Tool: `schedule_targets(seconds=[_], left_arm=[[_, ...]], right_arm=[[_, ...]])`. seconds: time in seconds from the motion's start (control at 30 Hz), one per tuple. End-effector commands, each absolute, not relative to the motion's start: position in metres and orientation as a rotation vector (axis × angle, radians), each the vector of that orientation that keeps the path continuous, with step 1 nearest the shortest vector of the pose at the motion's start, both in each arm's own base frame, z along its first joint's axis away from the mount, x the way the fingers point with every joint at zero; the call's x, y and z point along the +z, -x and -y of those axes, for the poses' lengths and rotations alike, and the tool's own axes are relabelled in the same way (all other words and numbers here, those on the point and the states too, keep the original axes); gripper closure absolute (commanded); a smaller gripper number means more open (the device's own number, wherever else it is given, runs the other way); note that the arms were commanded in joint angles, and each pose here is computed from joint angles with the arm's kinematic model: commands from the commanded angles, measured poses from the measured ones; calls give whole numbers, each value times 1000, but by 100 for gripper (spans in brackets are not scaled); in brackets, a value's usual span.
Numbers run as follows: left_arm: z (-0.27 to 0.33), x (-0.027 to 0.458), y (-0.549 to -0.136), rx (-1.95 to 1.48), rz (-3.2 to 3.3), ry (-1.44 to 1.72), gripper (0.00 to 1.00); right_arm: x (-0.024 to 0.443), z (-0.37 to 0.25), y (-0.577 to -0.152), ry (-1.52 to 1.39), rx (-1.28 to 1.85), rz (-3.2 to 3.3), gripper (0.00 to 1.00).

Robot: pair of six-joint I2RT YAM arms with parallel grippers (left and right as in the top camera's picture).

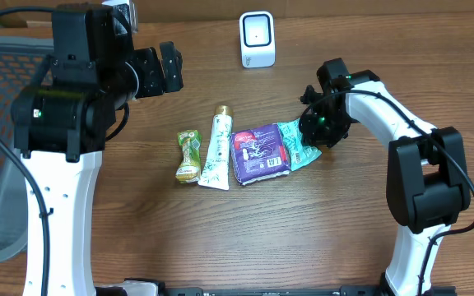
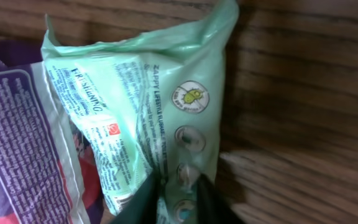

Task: Scan the item barcode
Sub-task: 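Lower right gripper onto the green wet-wipe pack and grasp it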

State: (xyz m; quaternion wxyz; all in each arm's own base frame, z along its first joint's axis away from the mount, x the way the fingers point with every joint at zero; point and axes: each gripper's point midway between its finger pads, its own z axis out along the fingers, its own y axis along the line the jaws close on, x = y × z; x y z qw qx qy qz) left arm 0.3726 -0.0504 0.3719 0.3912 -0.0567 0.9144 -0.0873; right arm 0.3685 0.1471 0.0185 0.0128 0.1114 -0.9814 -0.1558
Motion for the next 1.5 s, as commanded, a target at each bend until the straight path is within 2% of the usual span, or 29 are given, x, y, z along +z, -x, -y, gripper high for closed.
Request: schedule_targets(seconds=[0.0,0.2,0.27,0.4,0.47,0.5,0.57,0.6,0.67,0.7,0.73,0.8,0.83,0.93,1.07,1.17,1.23,1.37,1.47], left_arm=[[49,368,-376,-199,-2334,128,1],[49,368,-376,-199,-2334,128,0],[49,368,-376,-199,-2334,128,0],[49,368,-376,-199,-2334,128,0],[49,368,-376,-199,-2334,128,0],[49,368,-376,-199,-2334,128,0],[49,368,-376,-199,-2334,128,0],[49,368,-376,-199,-2334,128,0],[49,368,-376,-199,-2334,128,0],[49,368,-376,-199,-2334,128,1],[49,368,-376,-199,-2334,128,1],[49,368,-376,-199,-2334,128,0],[49,368,-376,-199,-2334,128,0],[49,368,-376,-199,-2334,128,0],[49,368,-376,-199,-2334,128,0],[49,368,-376,-199,-2334,128,0],[50,368,-377,-200,-2334,126,0],[50,368,-377,-200,-2334,126,1],[50,368,-377,-200,-2334,126,0]], right_arm=[[6,-131,-355,-226,-435,3018,96],[22,-107,-364,185,-396,3043,96],[28,-83,-360,436,-231,3034,96],[38,-64,-344,722,-47,2960,96],[43,-62,-336,801,-24,2916,96],[49,-64,-333,763,-31,2926,93],[57,-66,-330,656,-61,2955,77],[65,-71,-331,535,-119,2991,49],[78,-73,-334,356,-173,3061,16],[91,-72,-342,185,-197,3132,5],[97,-71,-351,56,-210,3179,3],[102,-82,-365,-273,-308,3232,3],[103,-96,-367,-557,-433,3213,3],[99,-108,-384,-790,-489,3233,5],[79,-108,-408,-852,-465,3268,10],[54,-103,-406,-944,-421,3195,11],[35,-90,-399,-913,-305,3142,16],[31,-86,-391,-880,-297,3108,26],[30,-77,-388,-679,-269,3128,30]])
